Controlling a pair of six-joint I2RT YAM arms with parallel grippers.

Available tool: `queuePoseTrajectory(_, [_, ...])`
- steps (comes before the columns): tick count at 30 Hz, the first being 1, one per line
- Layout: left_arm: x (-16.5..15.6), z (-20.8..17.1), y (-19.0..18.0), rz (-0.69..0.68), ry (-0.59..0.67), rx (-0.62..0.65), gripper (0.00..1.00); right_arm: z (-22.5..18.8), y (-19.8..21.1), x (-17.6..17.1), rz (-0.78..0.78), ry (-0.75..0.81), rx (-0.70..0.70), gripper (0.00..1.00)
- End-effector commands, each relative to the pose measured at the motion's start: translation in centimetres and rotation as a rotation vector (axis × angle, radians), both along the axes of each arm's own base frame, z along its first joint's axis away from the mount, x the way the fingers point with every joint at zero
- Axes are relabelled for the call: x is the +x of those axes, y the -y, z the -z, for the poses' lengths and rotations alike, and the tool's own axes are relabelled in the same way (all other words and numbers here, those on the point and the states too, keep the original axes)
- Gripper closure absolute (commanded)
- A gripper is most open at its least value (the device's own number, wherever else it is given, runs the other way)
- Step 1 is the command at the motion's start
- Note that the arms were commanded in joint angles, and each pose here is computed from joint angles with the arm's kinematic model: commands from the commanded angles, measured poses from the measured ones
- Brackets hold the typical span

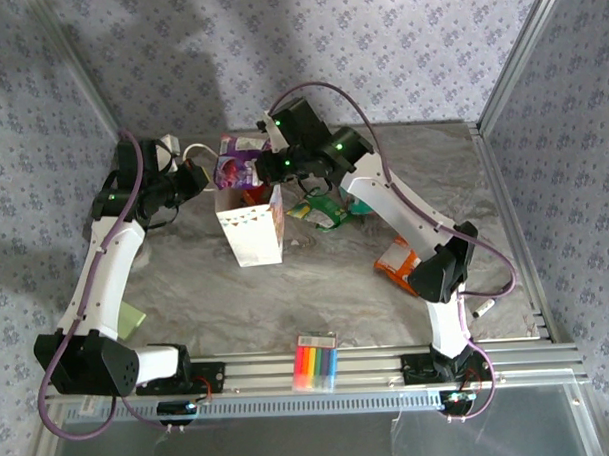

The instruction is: Place the snacks into the paper bag

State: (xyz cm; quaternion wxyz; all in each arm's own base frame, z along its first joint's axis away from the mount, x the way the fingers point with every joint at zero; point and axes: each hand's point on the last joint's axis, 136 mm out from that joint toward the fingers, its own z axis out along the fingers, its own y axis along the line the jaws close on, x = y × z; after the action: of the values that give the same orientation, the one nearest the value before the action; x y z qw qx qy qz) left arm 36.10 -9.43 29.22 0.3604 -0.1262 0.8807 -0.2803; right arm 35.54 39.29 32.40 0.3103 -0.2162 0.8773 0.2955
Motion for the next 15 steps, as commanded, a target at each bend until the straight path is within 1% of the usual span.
queuePoseTrajectory(1, [0.0,-0.7,0.2,0.011,0.015,-0.026,1.00,-1.5,1.0,0.2,0.024,0.041,0.000,1.00])
queuePoseTrajectory(15, [0.1,-0.4,0.2,0.010,0.005,-0.027,1.00,1.0,2.4,0.0,0.048,0.022,-0.098,1.00])
